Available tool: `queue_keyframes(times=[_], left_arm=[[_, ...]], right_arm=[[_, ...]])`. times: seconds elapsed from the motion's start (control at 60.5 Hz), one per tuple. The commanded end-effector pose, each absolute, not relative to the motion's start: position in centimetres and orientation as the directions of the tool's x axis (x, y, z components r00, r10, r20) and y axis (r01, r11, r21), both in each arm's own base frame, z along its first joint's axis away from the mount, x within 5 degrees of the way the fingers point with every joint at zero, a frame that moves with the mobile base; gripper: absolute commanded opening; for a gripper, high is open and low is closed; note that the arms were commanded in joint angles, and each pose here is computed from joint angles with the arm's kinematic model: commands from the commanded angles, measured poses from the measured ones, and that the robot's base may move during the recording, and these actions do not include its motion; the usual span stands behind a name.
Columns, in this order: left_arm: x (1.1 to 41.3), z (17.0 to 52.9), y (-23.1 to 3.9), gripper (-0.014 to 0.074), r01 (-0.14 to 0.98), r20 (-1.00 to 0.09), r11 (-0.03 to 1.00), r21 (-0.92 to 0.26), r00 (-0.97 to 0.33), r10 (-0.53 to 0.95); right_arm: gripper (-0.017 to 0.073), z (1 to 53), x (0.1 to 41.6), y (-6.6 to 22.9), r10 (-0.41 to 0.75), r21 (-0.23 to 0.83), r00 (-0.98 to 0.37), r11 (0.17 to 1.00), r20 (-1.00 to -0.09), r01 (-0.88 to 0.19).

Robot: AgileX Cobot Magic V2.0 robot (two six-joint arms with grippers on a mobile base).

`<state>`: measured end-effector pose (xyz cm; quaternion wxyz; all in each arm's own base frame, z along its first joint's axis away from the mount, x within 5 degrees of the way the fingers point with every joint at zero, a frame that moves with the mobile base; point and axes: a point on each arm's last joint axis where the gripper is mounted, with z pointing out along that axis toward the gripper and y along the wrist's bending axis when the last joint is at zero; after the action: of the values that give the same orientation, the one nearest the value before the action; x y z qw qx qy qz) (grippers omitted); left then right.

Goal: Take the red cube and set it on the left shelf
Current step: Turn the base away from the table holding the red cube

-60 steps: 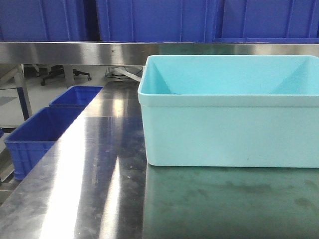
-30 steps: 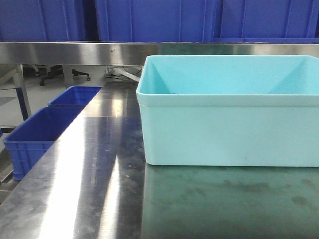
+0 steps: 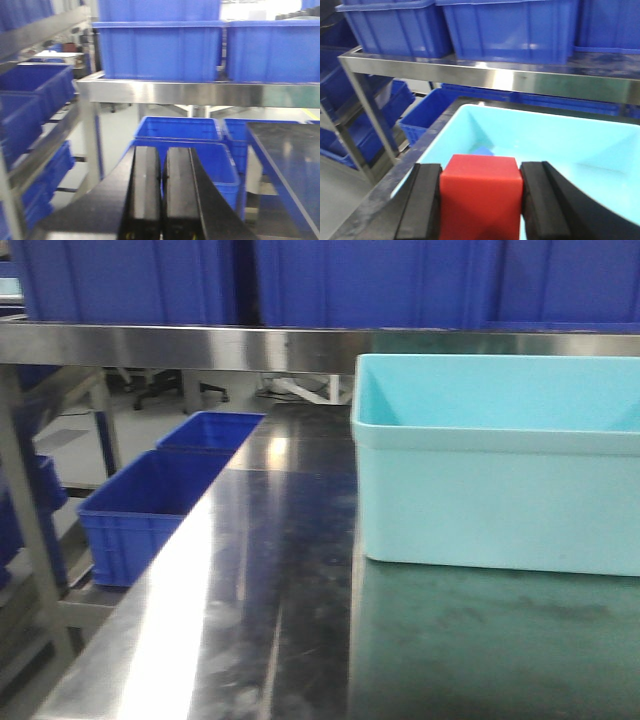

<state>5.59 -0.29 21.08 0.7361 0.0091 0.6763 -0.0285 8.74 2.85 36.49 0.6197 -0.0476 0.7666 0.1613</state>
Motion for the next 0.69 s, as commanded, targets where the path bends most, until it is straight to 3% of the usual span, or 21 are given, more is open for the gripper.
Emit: queue_keyframes(times=[0.0,0.678], left_arm=[[5.50,21.08,-0.29,0.0101,0.056,-0.987,0.998,-0.025,0.156,-0.033],[5.50,21.08,-0.29,0.0101,0.056,-0.987,0.998,-0.025,0.156,-0.033]], right_arm=[[0.0030,38.04,8.75,2.69,0.147,0.176,-0.123,0.945,-0.981,-0.277],[0.0030,38.04,8.75,2.69,0.147,0.176,-0.123,0.945,-0.981,-0.277]])
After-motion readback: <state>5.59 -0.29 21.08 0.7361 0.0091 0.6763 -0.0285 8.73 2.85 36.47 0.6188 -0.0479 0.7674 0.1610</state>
